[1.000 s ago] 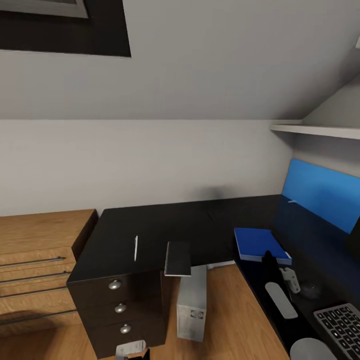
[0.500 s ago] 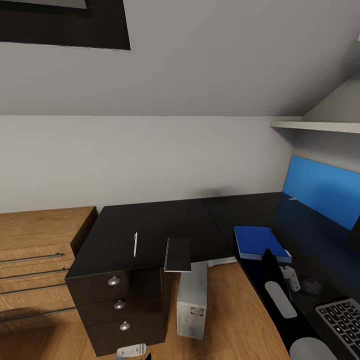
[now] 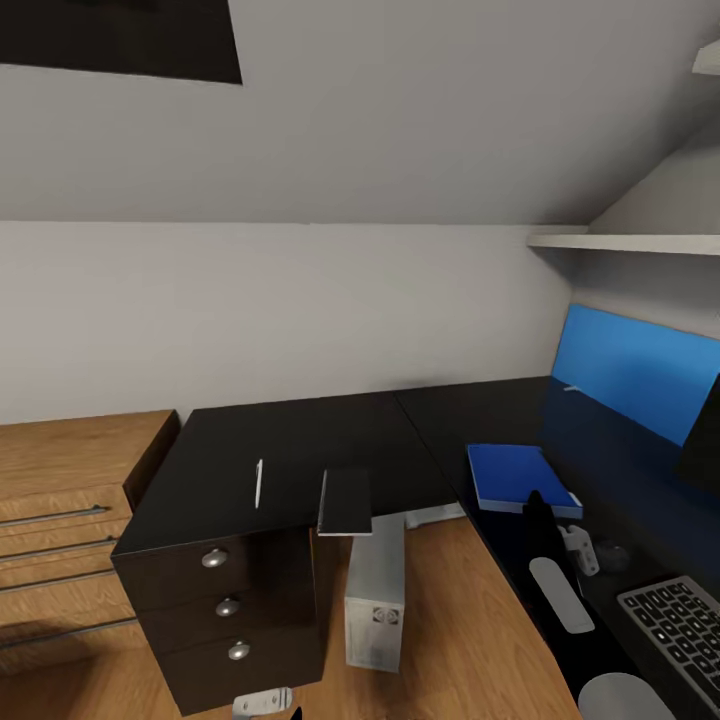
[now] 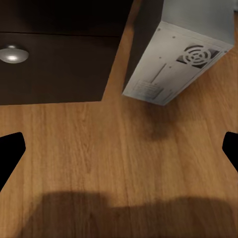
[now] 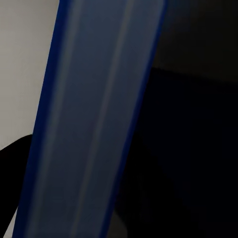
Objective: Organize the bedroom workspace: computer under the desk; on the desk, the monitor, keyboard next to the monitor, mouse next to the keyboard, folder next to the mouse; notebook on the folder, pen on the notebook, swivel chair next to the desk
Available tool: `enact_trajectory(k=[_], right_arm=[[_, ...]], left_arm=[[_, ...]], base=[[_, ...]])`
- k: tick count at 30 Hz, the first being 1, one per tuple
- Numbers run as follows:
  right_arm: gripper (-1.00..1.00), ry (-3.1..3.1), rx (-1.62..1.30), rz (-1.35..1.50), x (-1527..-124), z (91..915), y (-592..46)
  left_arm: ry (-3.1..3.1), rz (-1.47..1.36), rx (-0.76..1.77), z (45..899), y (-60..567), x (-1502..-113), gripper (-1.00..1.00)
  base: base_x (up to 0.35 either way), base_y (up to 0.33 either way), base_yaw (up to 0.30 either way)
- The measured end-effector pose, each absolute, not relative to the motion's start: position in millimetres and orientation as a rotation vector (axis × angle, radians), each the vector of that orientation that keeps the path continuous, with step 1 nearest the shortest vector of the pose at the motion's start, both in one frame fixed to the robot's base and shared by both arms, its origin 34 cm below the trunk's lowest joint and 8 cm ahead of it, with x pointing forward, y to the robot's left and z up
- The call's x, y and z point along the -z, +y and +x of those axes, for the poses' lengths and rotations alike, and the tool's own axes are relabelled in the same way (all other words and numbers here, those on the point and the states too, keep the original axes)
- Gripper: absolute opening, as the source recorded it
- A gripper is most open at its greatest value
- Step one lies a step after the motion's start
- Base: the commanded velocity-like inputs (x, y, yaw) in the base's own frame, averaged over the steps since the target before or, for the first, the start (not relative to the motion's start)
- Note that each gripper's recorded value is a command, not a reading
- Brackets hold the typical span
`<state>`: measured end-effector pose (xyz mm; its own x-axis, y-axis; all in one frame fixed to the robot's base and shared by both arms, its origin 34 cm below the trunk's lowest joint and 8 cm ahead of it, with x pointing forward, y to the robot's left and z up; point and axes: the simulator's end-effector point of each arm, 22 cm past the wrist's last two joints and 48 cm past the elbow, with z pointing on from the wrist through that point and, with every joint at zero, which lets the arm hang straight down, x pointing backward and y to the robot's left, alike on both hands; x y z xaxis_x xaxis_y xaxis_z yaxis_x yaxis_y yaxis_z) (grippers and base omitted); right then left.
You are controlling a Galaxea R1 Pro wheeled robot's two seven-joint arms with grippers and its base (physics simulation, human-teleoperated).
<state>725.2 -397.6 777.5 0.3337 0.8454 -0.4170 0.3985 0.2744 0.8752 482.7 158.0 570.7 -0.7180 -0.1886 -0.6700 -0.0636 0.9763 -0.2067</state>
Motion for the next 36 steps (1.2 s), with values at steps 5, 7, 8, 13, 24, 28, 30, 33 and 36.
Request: enact_trajectory(k=[5,7,8,13,24,28,30,33,36], right_arm=[[-1.0,1.27,-0.445,1.333,-777.5,725.0,-398.3],[-1.0,1.27,-0.445,1.333,-777.5,725.0,-398.3],[-1.0,1.27,-0.445,1.333,-777.5,725.0,-398.2],[-1.0,1.269,-0.445,1.333,-777.3,724.9,-398.0],[-1.0,1.274,-0.446,1.327,-776.8,725.2,-397.6],[-1.0,1.248,-0.47,1.335,-786.0,727.7,-397.7],[-1.0,1.247,-0.472,1.333,-787.2,728.1,-397.8],[-1.0,1.247,-0.472,1.332,-787.9,728.3,-397.8],[-1.0,1.245,-0.474,1.331,-788.3,728.5,-397.4]], left_arm=[[2.37,-0.175,0.217,482.5,158.2,-570.5,1.0],[2.37,-0.175,0.217,482.5,158.1,-570.5,1.0],[2.37,-0.175,0.217,482.4,158.1,-570.5,1.0],[2.37,-0.175,0.218,482.3,158.1,-570.4,1.0],[2.369,-0.175,0.217,482.5,158.1,-570.5,1.0],[2.369,-0.174,0.217,482.6,158.1,-570.5,1.0],[2.368,-0.174,0.217,482.7,158.1,-570.6,1.0],[2.368,-0.175,0.217,482.7,158.1,-570.6,1.0],[2.368,-0.175,0.217,482.6,158.2,-570.6,1.0]], base=[[0.0,0.0,-0.01],[0.0,0.0,-0.002],[0.0,0.0,0.0],[0.0,0.0,-0.009],[0.0,0.0,-0.031],[0.0,0.0,0.0],[0.0,0.0,0.0],[0.0,0.0,0.0],[0.0,0.0,0.0]])
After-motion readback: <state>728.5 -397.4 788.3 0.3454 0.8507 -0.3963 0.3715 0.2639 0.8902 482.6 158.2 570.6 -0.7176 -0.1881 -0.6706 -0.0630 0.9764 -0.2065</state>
